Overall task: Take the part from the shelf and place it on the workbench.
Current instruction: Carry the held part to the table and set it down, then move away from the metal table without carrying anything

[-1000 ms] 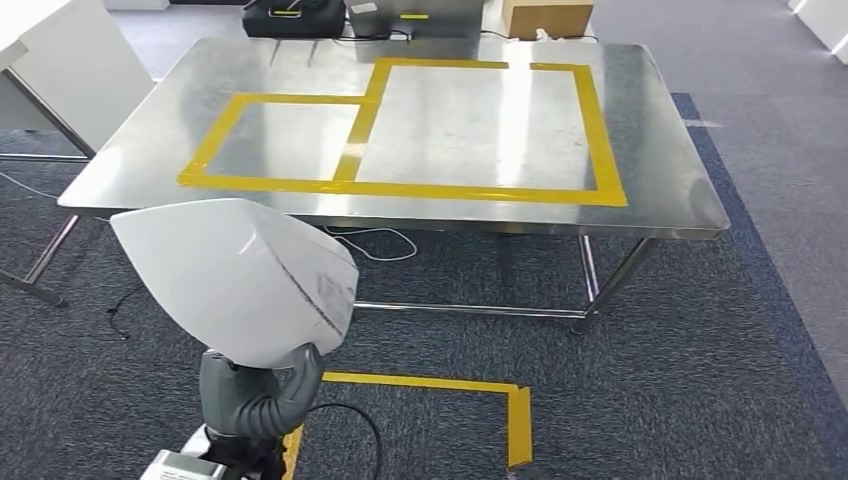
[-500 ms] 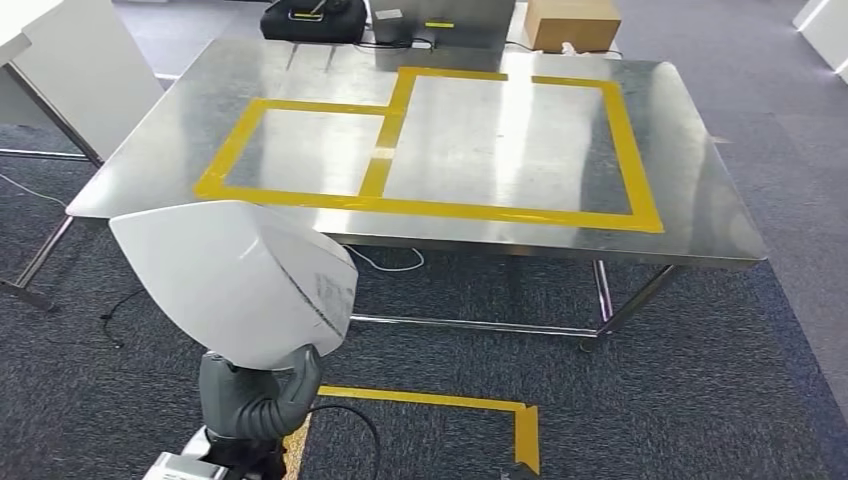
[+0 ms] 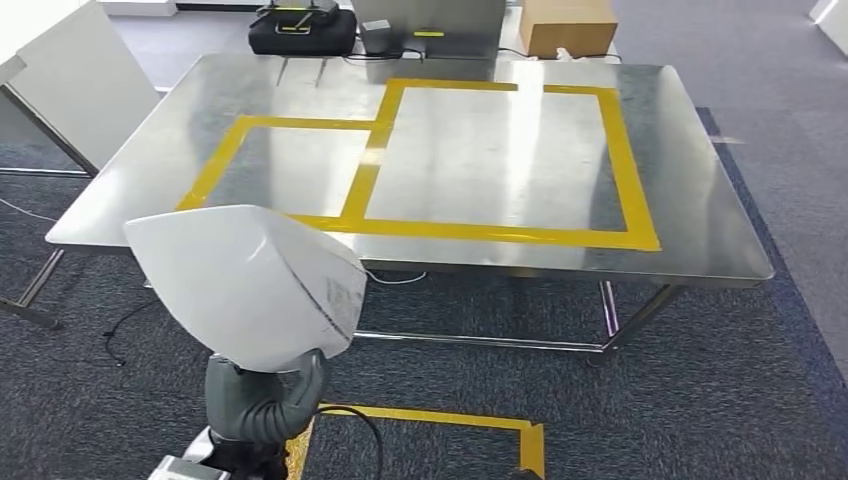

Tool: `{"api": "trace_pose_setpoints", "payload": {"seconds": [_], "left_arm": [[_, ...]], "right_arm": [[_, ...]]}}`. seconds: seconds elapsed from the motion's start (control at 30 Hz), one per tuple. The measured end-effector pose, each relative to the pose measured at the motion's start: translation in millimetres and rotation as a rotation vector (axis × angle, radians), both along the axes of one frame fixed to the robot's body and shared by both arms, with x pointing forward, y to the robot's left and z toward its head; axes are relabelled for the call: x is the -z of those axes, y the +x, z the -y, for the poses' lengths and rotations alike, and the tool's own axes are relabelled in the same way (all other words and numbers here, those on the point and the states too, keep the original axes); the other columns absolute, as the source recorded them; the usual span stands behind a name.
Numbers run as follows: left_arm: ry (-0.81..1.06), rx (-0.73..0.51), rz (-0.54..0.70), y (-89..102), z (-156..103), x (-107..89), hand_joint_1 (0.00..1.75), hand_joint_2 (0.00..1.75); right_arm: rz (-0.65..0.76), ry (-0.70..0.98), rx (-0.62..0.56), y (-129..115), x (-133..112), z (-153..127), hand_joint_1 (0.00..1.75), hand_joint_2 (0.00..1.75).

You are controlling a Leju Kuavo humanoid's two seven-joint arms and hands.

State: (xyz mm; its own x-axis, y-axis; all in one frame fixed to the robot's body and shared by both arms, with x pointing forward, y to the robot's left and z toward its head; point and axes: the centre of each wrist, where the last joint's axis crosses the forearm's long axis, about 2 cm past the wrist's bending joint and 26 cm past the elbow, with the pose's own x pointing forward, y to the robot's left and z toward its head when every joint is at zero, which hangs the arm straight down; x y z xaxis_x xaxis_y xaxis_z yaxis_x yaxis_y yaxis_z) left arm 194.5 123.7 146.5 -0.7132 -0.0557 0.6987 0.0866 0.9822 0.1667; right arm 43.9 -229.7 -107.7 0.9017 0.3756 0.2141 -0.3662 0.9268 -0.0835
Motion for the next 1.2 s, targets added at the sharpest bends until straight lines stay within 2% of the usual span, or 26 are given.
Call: {"api": "trace_pose_setpoints", "payload": {"seconds": [0.83, 0.93, 1.07, 1.2], "left_arm": [[0.029, 0.025, 0.017, -0.5, 3, -1.0, 1.75, 1.75], [0.08, 0.036, 0.064, 3.1, 6, -6.7, 1.75, 1.75], [0.186, 0.082, 0.189, 14.0, 19, -24.3, 1.75, 1.75], [0.319, 0.085, 0.343, 35.2, 30, -48.3, 1.75, 1.75]], "right_arm": [[-0.02, 0.008, 0.001, -1, 0, 0, 0.0, 0.0], [-0.029, 0.007, -0.006, 0, 0, -1, 0.0, 0.0], [-0.026, 0.017, -0.028, 4, -1, -5, 0.0, 0.0], [-0.04, 0.036, -0.07, 10, -2, -8, 0.0, 0.0]]}}
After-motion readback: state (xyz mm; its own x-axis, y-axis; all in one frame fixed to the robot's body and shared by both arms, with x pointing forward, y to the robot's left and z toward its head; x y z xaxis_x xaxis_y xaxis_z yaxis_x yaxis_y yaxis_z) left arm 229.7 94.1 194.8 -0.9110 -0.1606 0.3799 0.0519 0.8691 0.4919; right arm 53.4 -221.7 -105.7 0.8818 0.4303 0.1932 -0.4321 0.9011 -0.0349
